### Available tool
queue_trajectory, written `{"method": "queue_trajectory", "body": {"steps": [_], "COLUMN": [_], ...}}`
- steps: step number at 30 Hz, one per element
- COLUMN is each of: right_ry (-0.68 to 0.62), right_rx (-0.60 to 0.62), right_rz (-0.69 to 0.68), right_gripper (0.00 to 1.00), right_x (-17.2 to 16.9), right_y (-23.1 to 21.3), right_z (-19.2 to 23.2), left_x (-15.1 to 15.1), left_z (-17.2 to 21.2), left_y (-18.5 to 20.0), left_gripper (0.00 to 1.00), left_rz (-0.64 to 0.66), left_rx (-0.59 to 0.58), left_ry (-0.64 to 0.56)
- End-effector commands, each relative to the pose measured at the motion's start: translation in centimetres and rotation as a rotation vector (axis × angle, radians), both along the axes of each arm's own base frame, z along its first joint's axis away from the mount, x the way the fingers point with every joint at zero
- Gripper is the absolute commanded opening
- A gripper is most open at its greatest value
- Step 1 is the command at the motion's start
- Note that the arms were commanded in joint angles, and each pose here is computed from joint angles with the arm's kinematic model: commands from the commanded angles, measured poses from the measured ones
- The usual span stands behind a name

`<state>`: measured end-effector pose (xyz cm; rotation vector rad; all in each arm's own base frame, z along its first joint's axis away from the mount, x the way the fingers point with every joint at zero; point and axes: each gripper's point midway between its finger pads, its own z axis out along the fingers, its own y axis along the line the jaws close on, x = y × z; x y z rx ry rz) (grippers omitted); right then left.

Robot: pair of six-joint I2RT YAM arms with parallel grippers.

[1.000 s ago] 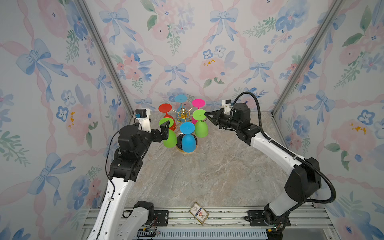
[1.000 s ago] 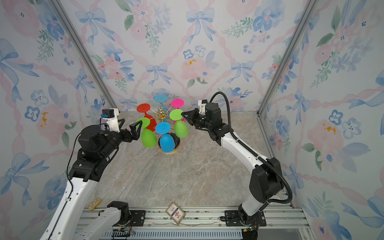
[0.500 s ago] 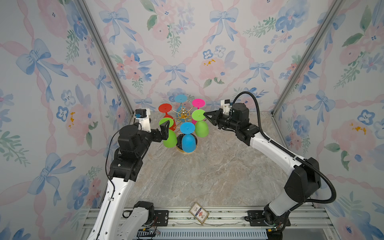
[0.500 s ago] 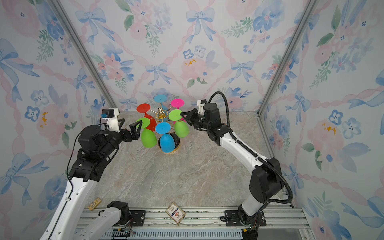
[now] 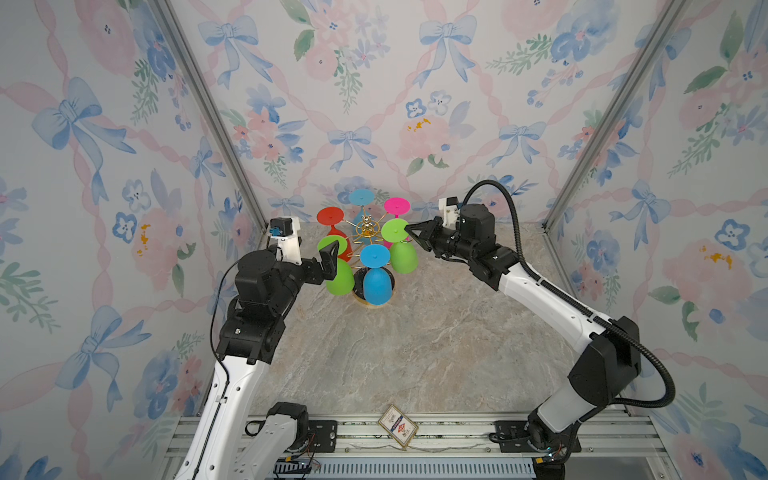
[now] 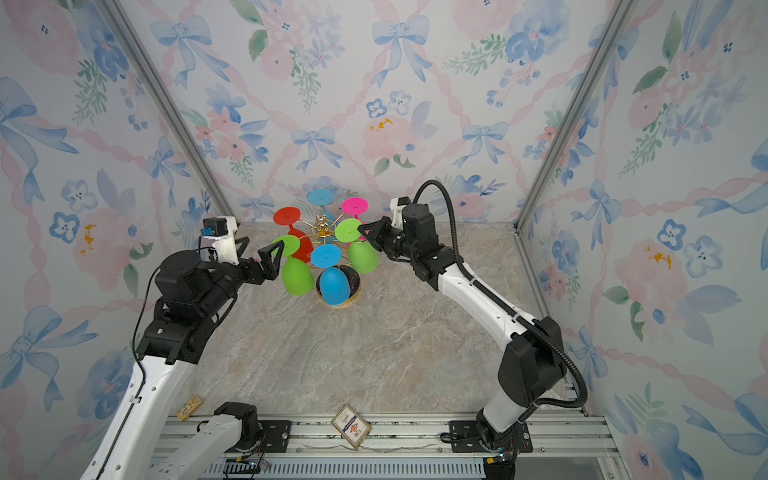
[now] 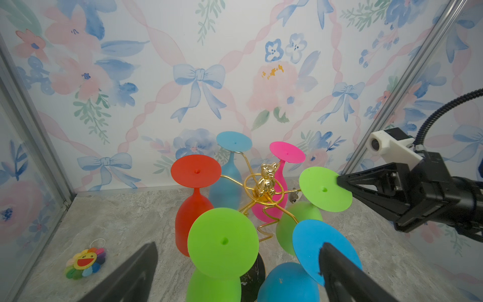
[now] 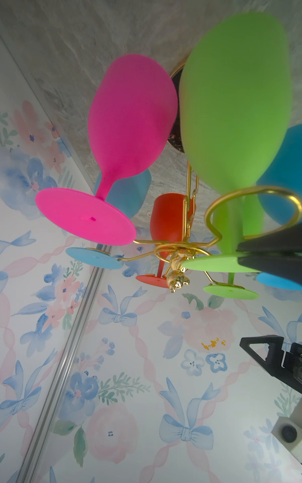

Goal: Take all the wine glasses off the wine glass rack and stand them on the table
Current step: 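Lift the lime green glass off its rack arm with the right gripper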

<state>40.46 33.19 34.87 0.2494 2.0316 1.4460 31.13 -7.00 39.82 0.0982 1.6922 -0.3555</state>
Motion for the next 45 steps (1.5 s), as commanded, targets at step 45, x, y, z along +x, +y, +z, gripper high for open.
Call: {"method": "queue_trajectory", "body": {"steps": [45], "right_ry": [-0.12], "right_rx": [-0.113], "right_rz": [-0.009], "right_gripper": [0.0], "right_x": [-2.6], "right_y": [-1.6], "right_z": [2.4], "left_x": [0.0], "left_z": [0.5], "left_y": [-0.3], "left_gripper": [0.98], "left_rz": [-0.022], "left_rx": [-0.016], "left_ry": [-0.015]}}
